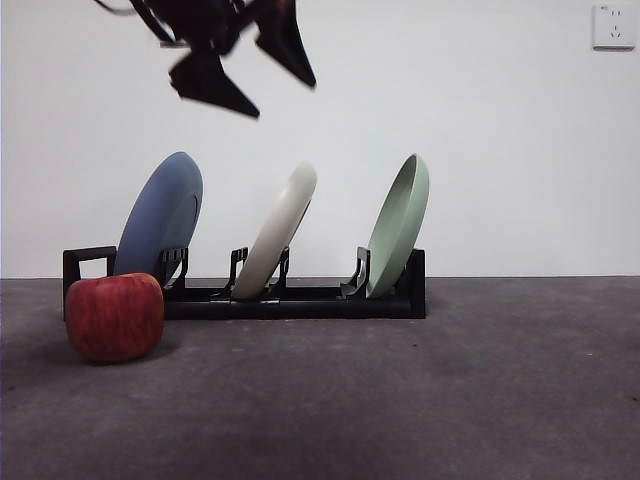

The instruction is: Take the yellow plate from the plate rack,put the plate on the table,take the apple from the table,put the apple in the plate

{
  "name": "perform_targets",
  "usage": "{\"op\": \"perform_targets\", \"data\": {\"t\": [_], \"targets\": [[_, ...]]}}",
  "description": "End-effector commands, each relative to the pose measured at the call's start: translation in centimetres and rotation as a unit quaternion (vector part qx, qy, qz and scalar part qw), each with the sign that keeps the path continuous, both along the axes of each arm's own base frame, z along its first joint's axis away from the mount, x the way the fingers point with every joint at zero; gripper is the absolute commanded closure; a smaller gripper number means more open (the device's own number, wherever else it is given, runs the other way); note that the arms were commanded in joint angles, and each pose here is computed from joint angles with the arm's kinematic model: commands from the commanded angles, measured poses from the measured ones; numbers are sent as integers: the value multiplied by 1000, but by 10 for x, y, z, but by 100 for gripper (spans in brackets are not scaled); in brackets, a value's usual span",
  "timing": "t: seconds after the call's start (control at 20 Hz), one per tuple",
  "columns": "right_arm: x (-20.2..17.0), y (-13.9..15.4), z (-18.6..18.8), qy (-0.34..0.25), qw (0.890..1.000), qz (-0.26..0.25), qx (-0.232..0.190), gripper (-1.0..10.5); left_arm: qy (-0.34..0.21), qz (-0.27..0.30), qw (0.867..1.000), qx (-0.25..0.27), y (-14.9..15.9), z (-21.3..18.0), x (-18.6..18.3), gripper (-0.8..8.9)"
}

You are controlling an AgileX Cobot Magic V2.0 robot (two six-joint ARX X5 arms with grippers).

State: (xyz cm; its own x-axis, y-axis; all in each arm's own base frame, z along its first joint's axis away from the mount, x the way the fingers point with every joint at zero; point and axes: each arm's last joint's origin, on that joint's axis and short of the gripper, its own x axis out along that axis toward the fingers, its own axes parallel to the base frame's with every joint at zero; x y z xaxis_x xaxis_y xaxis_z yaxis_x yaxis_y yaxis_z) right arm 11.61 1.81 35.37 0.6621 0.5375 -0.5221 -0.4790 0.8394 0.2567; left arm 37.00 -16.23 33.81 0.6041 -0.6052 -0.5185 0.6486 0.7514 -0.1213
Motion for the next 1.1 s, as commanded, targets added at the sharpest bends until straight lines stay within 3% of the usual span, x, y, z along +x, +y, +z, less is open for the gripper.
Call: {"op": "perform_targets", "data": {"t": [0.05, 0.45, 0.75, 1.05, 1.1], "targets": [[0, 0, 1, -5, 1000, 2, 0, 379, 2, 4, 1000, 16, -9, -20, 13, 279], [3, 0, 0, 2, 1000, 2, 0, 380, 42, 12, 998, 36, -22, -70, 37, 288], [5, 0, -1, 5, 1000, 2, 0, 380, 52, 6, 998, 33, -23, -75, 38, 684], [9, 0, -2, 13, 1000, 2, 0, 380, 75, -46, 996, 0, -25, -75, 35, 744], [9, 0, -3, 14, 1000, 2, 0, 381, 80, -53, 995, -4, -25, -75, 34, 791]]}}
